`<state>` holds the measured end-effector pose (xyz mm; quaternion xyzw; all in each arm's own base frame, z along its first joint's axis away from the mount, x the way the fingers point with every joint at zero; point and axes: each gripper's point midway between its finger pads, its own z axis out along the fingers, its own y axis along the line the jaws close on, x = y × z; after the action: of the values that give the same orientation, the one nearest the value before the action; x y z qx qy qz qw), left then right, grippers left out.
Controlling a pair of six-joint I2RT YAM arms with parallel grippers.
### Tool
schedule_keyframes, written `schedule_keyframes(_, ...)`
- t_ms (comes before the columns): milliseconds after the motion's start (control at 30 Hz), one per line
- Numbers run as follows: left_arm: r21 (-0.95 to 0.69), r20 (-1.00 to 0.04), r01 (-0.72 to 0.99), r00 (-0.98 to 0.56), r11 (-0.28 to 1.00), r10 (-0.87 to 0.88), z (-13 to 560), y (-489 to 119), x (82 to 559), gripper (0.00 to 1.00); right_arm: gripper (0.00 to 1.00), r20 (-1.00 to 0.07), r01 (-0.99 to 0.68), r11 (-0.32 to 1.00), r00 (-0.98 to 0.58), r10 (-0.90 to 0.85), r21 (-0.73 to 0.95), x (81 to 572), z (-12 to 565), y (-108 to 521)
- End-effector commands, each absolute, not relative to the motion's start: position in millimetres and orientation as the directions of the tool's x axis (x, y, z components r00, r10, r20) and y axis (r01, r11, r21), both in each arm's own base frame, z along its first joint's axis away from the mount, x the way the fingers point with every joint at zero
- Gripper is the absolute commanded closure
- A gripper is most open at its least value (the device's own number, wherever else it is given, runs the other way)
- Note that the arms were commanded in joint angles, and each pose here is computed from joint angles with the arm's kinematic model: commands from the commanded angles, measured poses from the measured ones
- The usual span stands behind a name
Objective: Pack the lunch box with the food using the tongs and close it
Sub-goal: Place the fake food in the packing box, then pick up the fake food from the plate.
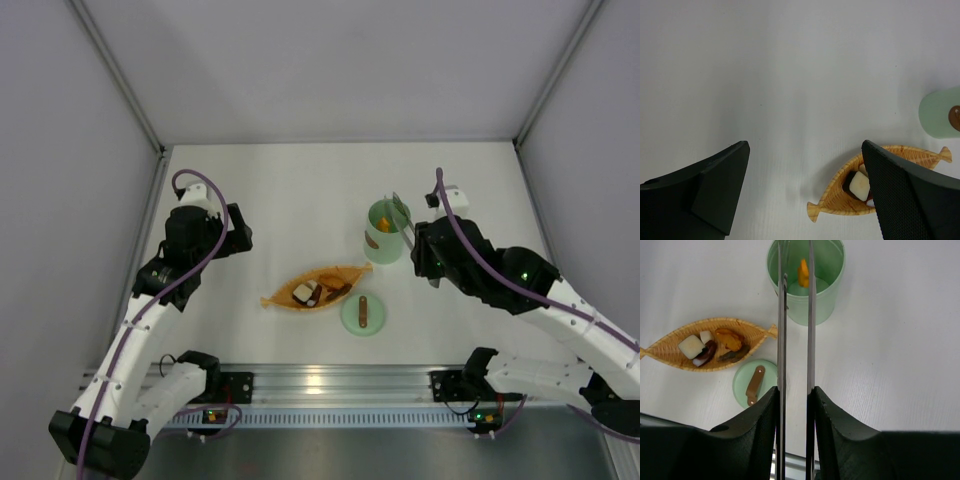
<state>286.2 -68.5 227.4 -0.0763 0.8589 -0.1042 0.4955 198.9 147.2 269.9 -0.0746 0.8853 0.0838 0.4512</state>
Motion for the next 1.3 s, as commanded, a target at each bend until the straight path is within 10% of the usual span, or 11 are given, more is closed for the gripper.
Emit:
schedule_keyframes(0,-0.250,-0.851,-0.018,-0.474,0.968,-0.229,236.6,-67.7,290.0,0.01,0.68,-0.845,-0.205,0.971,-0.534,-0.003,0.125,210.2,286.9,154.4)
schedule_keyframes(767,-0.249,-0.852,-0.021,-0.470,0.968,-0.230,237.3,-67.0,290.2,0.01,0.67,-0.808,-0.458,0.857,-0.583,-0.089,0.236,175.8,305.9,218.5)
schedule_keyframes(1267,-0.249,-0.852,-0.019,-0.472,0.968,-0.228,237.1,-67.5,290.6,0.01,0.65,-0.691,-0.567,0.795,-0.664,-0.286,0.216,116.2,211.2,271.1)
